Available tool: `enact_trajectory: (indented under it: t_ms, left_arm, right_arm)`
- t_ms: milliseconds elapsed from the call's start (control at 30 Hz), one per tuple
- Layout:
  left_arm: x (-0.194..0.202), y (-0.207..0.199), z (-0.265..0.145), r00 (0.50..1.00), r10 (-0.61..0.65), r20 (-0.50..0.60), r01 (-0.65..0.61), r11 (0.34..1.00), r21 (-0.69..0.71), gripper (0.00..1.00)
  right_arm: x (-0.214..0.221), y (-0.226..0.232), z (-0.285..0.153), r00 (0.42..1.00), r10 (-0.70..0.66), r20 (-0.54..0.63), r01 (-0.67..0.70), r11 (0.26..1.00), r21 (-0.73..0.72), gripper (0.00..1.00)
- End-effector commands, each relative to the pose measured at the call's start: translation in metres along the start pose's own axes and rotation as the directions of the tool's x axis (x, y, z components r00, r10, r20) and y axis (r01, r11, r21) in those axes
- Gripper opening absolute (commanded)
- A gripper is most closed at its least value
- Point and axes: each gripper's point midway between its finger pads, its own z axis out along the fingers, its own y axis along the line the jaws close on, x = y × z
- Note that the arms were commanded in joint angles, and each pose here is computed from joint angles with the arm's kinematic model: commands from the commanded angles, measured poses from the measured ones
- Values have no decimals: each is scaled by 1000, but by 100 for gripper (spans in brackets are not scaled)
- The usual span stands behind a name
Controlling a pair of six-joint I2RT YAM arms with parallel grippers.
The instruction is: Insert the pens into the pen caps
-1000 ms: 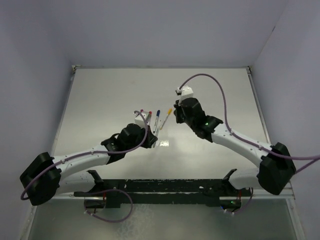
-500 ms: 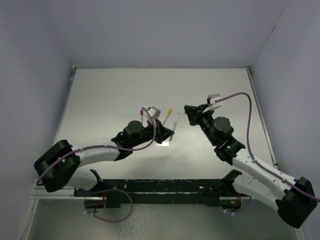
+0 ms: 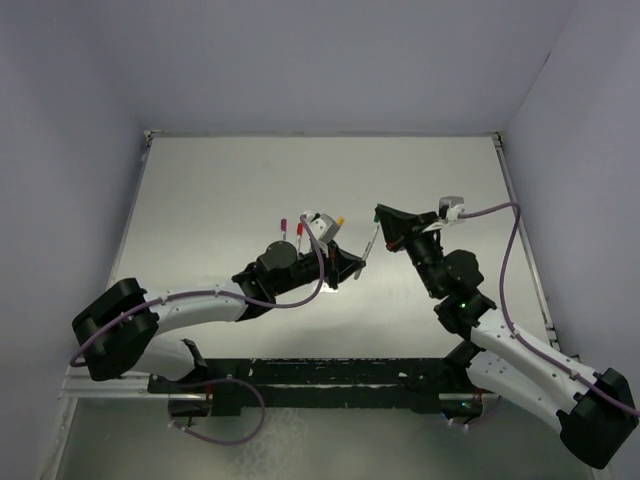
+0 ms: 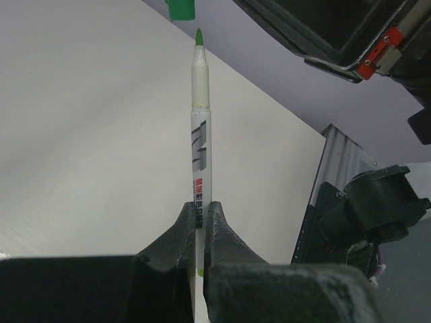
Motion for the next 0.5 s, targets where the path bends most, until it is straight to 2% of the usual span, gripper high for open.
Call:
enact_trajectory:
  t_ms: [0,467]
  left_arm:
    - [-33,-8,2,995,57,84,-57,998,-2,0]
    - [-31,-7,-1,995,48,83,-47,999,-16,0]
  right_arm:
    - [-32,7,-1,992,50,120,-48,999,-19,0]
    - [-28,2,-4,992,47,118,-47,999,-4,0]
